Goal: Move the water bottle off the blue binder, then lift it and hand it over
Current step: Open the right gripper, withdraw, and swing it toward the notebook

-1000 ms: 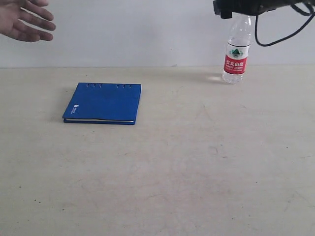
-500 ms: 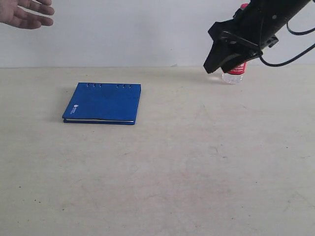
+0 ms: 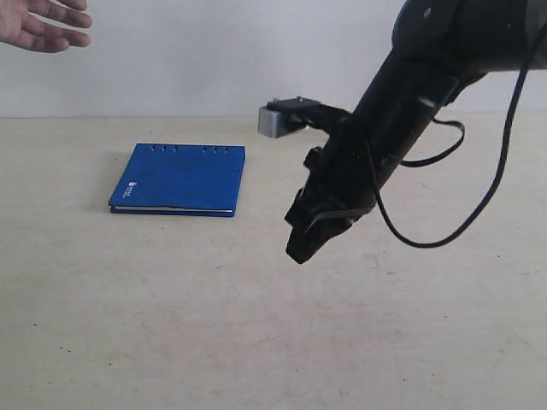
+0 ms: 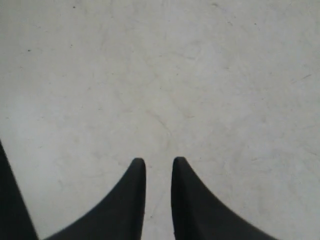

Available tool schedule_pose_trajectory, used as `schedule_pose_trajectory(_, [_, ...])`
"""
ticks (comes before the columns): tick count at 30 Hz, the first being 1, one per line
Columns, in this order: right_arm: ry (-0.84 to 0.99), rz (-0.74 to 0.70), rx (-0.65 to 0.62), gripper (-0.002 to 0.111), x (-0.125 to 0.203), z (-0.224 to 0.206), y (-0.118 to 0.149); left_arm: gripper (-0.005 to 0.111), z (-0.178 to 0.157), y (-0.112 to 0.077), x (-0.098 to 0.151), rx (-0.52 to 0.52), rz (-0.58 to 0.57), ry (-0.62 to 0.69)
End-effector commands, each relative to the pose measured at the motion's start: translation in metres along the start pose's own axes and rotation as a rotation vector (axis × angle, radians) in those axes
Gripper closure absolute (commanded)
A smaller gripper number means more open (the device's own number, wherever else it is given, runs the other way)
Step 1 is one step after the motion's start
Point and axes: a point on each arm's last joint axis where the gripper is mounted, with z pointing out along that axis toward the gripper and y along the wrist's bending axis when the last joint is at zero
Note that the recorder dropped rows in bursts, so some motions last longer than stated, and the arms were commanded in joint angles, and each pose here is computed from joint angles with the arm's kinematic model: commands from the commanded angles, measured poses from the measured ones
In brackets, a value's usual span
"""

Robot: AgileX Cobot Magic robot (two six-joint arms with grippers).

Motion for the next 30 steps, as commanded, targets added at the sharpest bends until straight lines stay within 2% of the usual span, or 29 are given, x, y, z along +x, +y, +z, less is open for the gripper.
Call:
schedule_pose_trajectory(1, [-0.052,-0.014,0.090,0.095,0.007,0.017,-0.007,0.102,-0.001,-0.007,-0.010,0.113,-0.615,-0.086])
schedule_pose_trajectory(2, [-0.049,-0.009,0.092,0.095,0.009,0.019,-0.007,0.102,-0.001,-0.009,-0.010,0.135,-0.717,-0.077])
schedule_pose_trajectory(4, [-0.040,0.001,0.087,0.089,0.012,0.021,-0.007,0.102,-0.001,-0.012,-0.008,0.162,-0.791,-0.037])
schedule_pose_trajectory(6, [-0.038,0.045,0.082,0.074,0.013,0.022,-0.007,0.102,-0.001,-0.014,-0.004,0.175,-0.753,0.009])
schedule_pose_trajectory(9, [-0.030,0.115,0.073,0.048,0.015,0.023,-0.007,0.102,-0.002,-0.017,0.001,0.184,-0.623,0.058])
schedule_pose_trajectory(11, [-0.024,0.151,0.067,0.041,0.016,0.023,-0.006,0.102,-0.002,-0.019,0.003,0.196,-0.594,0.089])
schedule_pose_trajectory(15, [-0.019,0.255,0.058,0.041,0.016,0.023,-0.005,0.102,-0.004,-0.024,0.010,0.233,-0.593,0.186])
schedule_pose_trajectory(16, [-0.020,0.271,0.058,0.041,0.016,0.023,-0.005,0.102,-0.003,-0.023,0.009,0.227,-0.584,0.164])
schedule_pose_trajectory(19, [-0.021,0.291,0.057,0.041,0.016,0.024,-0.005,0.102,-0.001,-0.013,-0.006,0.160,-0.523,-0.032])
schedule_pose_trajectory(21, [-0.031,0.303,0.064,0.041,0.015,0.023,-0.006,0.102,-0.003,-0.010,-0.016,0.133,-0.421,-0.120])
schedule_pose_trajectory(22, [-0.040,0.309,0.069,0.041,0.015,0.023,-0.006,0.102,-0.005,-0.014,-0.023,0.148,-0.355,-0.124])
schedule_pose_trajectory(25, [-0.081,0.315,0.092,0.041,0.011,0.023,-0.009,0.102,0.000,-0.031,-0.036,0.211,-0.111,0.024])
schedule_pose_trajectory(26, [-0.096,0.321,0.098,0.041,0.010,0.023,-0.010,0.102,0.006,-0.034,-0.039,0.215,-0.064,0.084])
schedule_pose_trajectory(28, [-0.127,0.349,0.100,0.041,0.008,0.023,-0.011,0.102,0.023,-0.033,-0.043,0.176,-0.065,0.177])
schedule_pose_trajectory(30, [-0.145,0.370,0.082,0.041,0.006,0.022,-0.009,0.102,0.047,-0.027,-0.044,0.087,-0.088,0.260])
